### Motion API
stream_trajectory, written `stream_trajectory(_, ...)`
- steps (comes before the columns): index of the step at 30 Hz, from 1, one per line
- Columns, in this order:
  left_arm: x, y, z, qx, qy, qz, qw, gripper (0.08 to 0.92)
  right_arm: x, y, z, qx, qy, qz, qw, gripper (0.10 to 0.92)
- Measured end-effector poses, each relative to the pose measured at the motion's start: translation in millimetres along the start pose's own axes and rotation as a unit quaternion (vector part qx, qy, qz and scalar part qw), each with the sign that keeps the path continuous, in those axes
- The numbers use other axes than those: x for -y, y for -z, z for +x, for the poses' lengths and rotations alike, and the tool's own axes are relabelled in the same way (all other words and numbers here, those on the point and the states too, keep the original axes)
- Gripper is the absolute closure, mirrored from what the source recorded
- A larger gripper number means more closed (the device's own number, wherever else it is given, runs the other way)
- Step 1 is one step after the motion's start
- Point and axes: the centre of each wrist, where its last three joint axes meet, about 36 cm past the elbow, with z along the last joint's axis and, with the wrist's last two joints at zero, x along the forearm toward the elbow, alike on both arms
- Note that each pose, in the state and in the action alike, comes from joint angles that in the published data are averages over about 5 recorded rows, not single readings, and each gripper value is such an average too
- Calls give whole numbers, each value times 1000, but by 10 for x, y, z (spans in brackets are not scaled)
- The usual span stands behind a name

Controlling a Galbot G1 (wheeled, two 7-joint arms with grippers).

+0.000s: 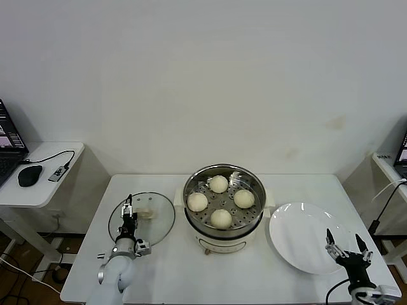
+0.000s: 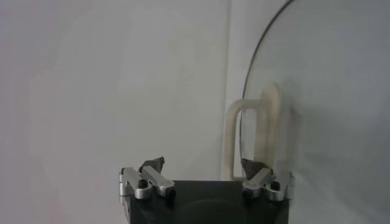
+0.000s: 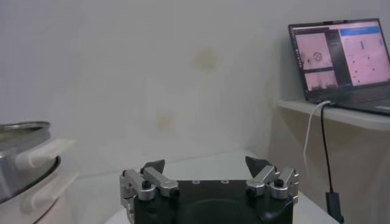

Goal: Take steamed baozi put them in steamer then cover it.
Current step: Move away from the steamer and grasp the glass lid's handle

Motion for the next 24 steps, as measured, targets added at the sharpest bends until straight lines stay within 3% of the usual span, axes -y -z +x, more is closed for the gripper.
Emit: stream_trajectory(24,-18,18,-141,-6,3,3,1000,177,-14,-28,23,-1,1,1,1000,200)
